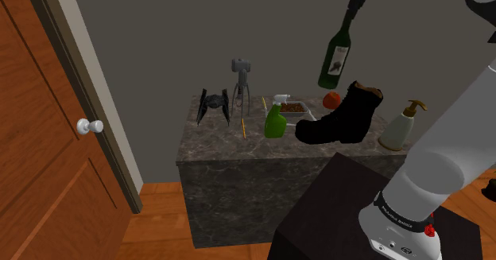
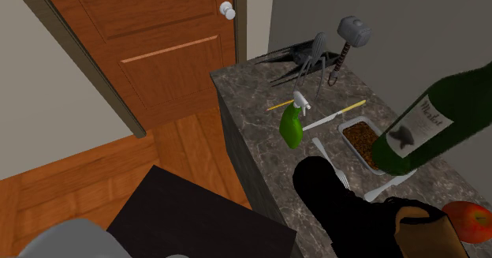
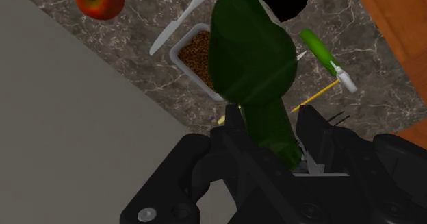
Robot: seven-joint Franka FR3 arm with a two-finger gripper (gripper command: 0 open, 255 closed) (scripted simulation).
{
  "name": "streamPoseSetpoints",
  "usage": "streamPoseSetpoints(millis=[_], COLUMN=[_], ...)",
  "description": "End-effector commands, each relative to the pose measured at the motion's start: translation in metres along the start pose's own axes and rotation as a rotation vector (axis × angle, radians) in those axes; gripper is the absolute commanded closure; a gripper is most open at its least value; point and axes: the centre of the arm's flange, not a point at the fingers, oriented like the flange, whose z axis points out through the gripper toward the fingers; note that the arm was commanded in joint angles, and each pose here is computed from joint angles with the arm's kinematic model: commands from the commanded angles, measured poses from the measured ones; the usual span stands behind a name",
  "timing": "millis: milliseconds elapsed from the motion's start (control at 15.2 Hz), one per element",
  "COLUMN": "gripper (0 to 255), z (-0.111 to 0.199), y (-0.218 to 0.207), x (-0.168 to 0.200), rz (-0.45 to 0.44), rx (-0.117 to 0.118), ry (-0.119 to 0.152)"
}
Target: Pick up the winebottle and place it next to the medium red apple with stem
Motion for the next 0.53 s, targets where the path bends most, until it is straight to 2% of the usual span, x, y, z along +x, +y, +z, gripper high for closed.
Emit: streamPoseSetpoints(millis=[0, 462], gripper=[255, 255], z=[0.009, 0.047], y=[0.022, 0.102], x=[-0.007, -0.034], rz=[-0.001, -0.001], rx=[-0.001, -0.001], ry=[0.001, 0.001])
